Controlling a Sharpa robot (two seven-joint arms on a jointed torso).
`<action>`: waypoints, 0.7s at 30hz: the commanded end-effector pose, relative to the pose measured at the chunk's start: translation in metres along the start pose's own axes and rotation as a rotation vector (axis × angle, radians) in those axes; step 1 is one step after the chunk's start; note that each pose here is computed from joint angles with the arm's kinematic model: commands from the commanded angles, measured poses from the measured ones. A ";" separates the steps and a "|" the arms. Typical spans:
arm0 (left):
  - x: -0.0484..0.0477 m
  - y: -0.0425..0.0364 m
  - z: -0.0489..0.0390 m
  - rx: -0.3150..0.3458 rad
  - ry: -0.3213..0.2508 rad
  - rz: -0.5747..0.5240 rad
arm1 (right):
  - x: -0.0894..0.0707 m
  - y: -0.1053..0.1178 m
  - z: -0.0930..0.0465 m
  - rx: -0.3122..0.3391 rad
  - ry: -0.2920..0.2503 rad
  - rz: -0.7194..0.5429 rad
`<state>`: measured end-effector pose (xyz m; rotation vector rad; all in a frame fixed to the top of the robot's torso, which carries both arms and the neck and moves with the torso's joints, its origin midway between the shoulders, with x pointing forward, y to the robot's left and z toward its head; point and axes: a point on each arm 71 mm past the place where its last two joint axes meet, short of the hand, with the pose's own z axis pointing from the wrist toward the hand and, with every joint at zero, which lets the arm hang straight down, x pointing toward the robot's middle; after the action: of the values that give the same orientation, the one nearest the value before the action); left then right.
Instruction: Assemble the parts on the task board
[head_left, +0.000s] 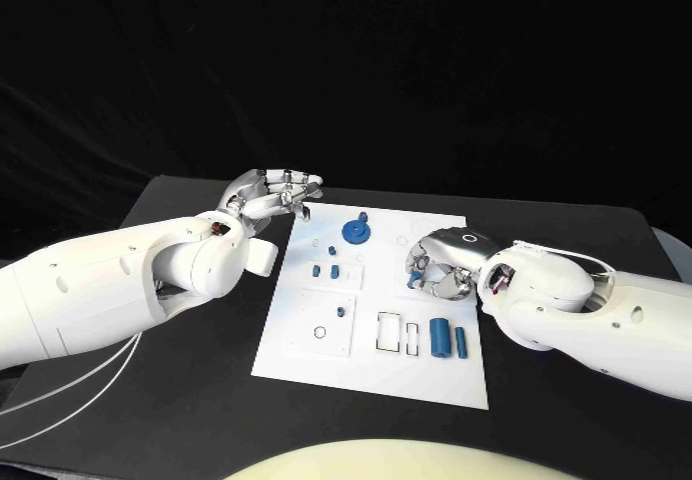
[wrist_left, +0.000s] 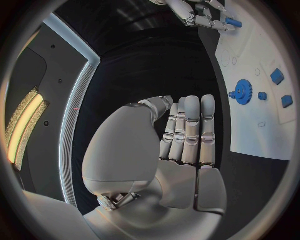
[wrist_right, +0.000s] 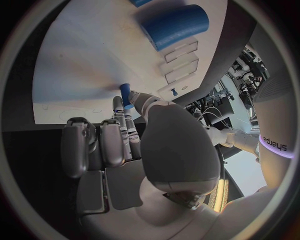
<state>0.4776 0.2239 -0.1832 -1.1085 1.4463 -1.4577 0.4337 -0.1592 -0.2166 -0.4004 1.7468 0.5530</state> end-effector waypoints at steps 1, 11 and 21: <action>0.0028 0.0000 -0.0002 0.006 0.023 -0.003 | 0.003 0.001 0.001 -0.001 0.023 -0.022; 0.0027 0.0000 -0.0002 0.005 0.022 -0.003 | 0.007 0.002 0.002 0.000 0.019 -0.018; 0.0022 0.0000 -0.0003 0.005 0.021 -0.002 | 0.001 0.008 -0.002 -0.005 -0.067 0.020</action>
<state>0.4776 0.2241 -0.1832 -1.1069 1.4492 -1.4576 0.4291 -0.1561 -0.2192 -0.3853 1.7307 0.5648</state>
